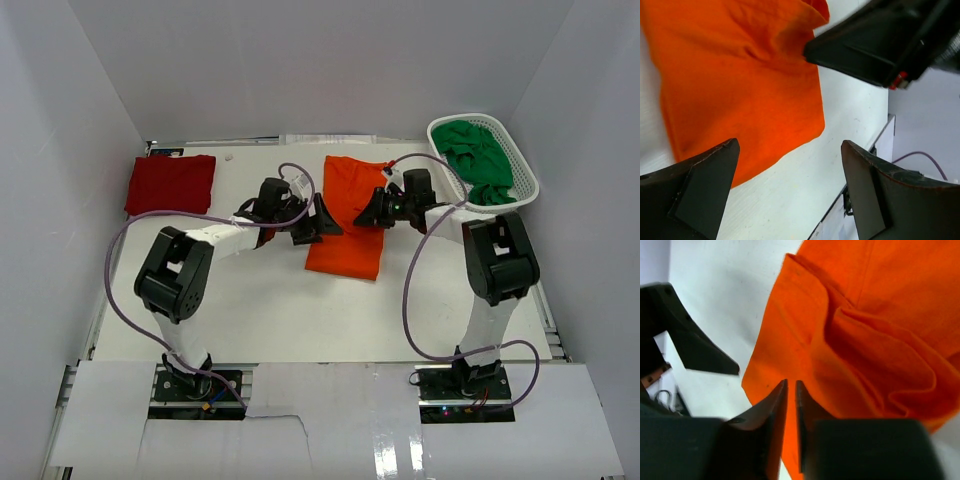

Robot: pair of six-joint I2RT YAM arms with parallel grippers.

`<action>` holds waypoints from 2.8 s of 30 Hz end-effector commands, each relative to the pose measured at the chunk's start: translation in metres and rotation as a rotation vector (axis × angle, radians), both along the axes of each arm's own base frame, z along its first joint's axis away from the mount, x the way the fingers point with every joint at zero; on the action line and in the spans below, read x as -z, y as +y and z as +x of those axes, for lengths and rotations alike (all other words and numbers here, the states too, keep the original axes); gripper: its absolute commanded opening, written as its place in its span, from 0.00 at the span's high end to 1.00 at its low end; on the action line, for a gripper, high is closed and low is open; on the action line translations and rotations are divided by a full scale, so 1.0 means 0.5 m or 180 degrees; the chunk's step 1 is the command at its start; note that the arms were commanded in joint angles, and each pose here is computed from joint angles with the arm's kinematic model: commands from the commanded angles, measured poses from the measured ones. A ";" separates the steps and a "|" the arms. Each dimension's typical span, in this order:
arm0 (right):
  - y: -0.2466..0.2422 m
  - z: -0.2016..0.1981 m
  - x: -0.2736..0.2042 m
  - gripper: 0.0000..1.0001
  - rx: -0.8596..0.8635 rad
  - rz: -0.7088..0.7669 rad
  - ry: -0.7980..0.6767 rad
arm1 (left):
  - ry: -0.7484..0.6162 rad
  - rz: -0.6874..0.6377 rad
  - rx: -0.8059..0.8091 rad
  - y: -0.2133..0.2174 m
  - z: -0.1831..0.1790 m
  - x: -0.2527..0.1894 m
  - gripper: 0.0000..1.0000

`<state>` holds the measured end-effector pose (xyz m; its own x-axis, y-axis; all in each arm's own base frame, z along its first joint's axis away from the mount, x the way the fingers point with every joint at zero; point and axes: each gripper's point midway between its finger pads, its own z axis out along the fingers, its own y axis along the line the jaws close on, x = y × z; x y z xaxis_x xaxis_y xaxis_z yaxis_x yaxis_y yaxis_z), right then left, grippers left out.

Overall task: Fold and stack the t-shirts
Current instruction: Fold the folded rectangular tshirt in 1/3 of the way, then grab one side of the 2/3 rectangular tshirt with both arms

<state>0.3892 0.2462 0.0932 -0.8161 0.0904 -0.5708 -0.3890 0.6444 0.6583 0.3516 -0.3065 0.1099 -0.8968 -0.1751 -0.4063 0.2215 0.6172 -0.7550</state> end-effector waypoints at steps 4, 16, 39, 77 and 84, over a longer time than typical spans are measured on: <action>0.048 0.064 -0.008 0.90 -0.0378 0.0756 -0.0030 | -0.0317 -0.0358 0.0618 -0.108 -0.021 -0.010 0.07; 0.013 0.199 0.121 0.89 0.0060 0.0404 -0.0066 | 0.0188 0.0822 0.0101 -0.051 -0.063 0.214 0.09; -0.113 0.026 -0.147 0.11 0.0322 -0.0294 -0.0403 | -0.0400 0.0270 0.0053 -0.070 -0.093 -0.180 0.02; -0.082 -0.233 0.106 0.26 0.0823 0.0581 0.1182 | 0.0918 0.0878 -0.0819 0.160 -0.079 0.170 0.02; -0.064 -0.211 0.136 0.38 0.0835 0.0434 0.1265 | 0.1016 0.0946 -0.0877 0.167 -0.085 0.196 0.02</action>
<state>0.2745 0.2164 0.0376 -0.9198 0.3566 -0.1640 0.0579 0.5366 0.8419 0.3202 -0.2375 0.0436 -0.9157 -0.3360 -0.2203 -0.1327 0.7704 -0.6236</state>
